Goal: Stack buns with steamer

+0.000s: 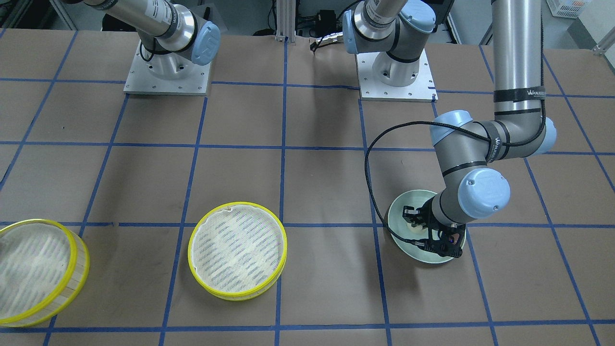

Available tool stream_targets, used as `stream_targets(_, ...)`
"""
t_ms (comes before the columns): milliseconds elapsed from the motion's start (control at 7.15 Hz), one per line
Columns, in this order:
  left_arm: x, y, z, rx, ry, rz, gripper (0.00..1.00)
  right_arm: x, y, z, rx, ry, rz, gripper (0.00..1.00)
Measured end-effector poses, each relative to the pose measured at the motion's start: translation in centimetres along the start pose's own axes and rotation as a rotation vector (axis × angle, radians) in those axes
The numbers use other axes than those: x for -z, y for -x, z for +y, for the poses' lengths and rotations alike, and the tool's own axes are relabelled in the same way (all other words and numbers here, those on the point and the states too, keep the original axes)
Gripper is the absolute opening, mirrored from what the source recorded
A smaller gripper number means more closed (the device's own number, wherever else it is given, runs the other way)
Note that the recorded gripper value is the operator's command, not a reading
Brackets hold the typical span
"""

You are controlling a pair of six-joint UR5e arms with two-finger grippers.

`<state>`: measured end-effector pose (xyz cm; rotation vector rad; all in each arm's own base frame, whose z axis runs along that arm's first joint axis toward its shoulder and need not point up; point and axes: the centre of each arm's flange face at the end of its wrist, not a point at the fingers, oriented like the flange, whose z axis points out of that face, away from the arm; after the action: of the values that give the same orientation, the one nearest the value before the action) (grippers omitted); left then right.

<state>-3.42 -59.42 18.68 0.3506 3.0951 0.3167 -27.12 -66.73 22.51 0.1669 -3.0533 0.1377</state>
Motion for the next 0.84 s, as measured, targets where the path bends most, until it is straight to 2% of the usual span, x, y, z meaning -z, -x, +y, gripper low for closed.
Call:
stream_targets(140,0.1,0.2,-0.3,-0.005,-0.003,-0.006,0.0,-0.3,-0.2,0.1,0.007,-0.004,-0.012,0.48)
stream_targets(280,1.4,0.4,-0.7,-0.002,-0.03,-0.02,0.0,-0.4,-0.2,0.1,0.019,-0.004,-0.014,0.24)
stream_targets(419,4.3,0.7,-1.3,0.021,-0.081,-0.04,0.0,-0.4,-0.3,0.1,0.027,-0.004,-0.013,0.16)
stream_targets(559,7.9,0.4,-1.9,0.055,-0.142,-0.06,0.0,-0.4,-0.4,0.2,0.032,-0.002,-0.01,0.02)
stream_targets(699,11.0,-1.0,-2.5,0.095,-0.206,-0.054,0.0,-0.4,-0.4,0.2,0.035,0.0,-0.008,0.0)
stream_targets(839,13.1,-3.4,-3.1,0.147,-0.27,-0.021,0.0,-0.3,-0.5,0.2,0.032,0.0,-0.006,0.0)
